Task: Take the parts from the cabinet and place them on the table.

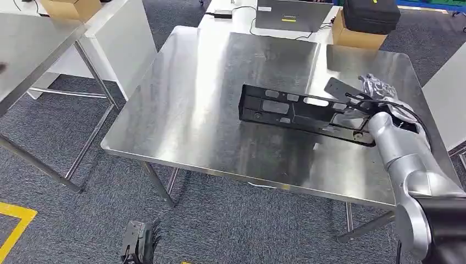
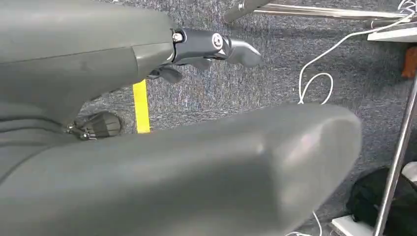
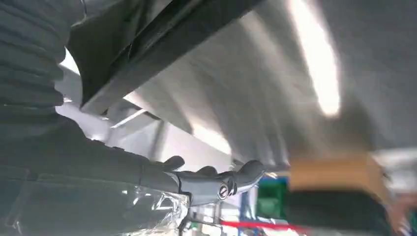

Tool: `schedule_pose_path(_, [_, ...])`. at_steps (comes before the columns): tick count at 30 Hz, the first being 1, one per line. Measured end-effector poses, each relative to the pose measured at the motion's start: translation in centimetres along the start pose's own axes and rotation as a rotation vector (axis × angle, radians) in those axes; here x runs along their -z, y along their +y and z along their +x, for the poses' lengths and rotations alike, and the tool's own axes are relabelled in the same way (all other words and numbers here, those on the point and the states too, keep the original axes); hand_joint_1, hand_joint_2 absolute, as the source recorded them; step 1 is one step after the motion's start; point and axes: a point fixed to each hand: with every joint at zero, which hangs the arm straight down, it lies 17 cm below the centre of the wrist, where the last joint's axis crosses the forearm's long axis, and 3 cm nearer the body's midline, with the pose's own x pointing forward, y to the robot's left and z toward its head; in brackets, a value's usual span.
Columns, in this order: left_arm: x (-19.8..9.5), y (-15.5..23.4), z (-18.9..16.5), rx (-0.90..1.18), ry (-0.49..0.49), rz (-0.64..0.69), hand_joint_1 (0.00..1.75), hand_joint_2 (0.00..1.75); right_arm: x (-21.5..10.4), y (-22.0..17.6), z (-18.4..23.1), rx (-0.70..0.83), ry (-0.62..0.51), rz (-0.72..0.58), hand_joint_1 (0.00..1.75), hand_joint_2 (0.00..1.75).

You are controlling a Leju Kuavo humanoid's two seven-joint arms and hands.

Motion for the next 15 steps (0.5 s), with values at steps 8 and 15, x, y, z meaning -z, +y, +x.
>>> schedule_pose_path(8, [-0.8, 0.3, -0.8, 0.005, -0.003, 0.013, 0.0, 0.0, -3.8, -14.2, 9.3, 0.448, -0.332, -0.386, 0.0, 1.75])
schedule_pose_path(15, [-1.2, 0.5, -1.2, 0.009, -0.006, 0.025, 0.0, 0.0, -11.4, -25.1, 10.6, 0.566, -0.48, -0.768, 0.0, 1.75])
